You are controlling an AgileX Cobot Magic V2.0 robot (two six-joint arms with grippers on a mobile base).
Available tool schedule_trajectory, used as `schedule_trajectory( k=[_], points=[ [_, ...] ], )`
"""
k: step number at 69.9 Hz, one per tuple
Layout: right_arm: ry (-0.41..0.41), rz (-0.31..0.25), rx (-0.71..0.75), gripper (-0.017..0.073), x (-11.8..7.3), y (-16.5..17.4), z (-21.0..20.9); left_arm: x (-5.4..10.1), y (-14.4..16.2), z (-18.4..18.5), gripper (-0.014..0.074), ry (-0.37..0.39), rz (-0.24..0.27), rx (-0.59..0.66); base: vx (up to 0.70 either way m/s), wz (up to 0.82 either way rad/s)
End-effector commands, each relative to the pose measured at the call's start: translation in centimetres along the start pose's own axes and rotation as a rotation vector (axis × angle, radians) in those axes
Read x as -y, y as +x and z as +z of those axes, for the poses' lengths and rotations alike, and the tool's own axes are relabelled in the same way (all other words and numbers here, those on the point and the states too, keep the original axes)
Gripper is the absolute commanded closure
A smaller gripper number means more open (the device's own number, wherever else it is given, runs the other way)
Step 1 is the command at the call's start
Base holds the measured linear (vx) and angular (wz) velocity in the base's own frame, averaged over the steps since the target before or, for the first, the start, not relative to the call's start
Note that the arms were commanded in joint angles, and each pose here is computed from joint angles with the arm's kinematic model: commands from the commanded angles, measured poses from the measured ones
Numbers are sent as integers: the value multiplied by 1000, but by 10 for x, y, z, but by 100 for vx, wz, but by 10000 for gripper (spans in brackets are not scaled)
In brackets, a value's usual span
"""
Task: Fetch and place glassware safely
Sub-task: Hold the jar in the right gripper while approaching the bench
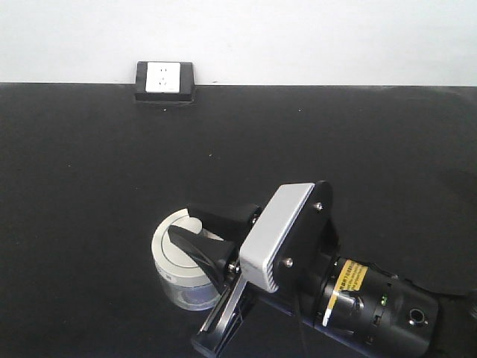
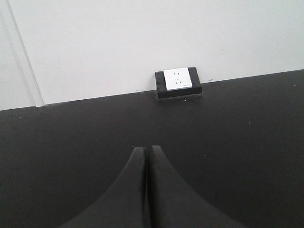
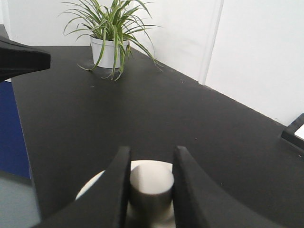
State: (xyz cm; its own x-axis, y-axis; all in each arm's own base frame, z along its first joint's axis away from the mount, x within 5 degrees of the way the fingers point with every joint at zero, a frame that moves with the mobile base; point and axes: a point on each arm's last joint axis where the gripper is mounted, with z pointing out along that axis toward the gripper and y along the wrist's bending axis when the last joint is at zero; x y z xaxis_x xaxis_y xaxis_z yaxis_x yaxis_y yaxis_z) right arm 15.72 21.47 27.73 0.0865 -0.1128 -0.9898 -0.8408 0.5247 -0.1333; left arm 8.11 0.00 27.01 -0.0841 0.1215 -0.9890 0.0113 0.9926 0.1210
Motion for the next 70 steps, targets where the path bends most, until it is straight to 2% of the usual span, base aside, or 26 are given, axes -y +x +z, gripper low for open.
schedule_trajectory(
  k=[1,70],
  points=[
    [11,-8,157,563,3,-25,-2,-1,-15,-1,601,1,-13,90,0,0],
    [11,-8,162,563,3,-26,-2,-1,-15,-1,601,1,-13,90,0,0]
  ],
)
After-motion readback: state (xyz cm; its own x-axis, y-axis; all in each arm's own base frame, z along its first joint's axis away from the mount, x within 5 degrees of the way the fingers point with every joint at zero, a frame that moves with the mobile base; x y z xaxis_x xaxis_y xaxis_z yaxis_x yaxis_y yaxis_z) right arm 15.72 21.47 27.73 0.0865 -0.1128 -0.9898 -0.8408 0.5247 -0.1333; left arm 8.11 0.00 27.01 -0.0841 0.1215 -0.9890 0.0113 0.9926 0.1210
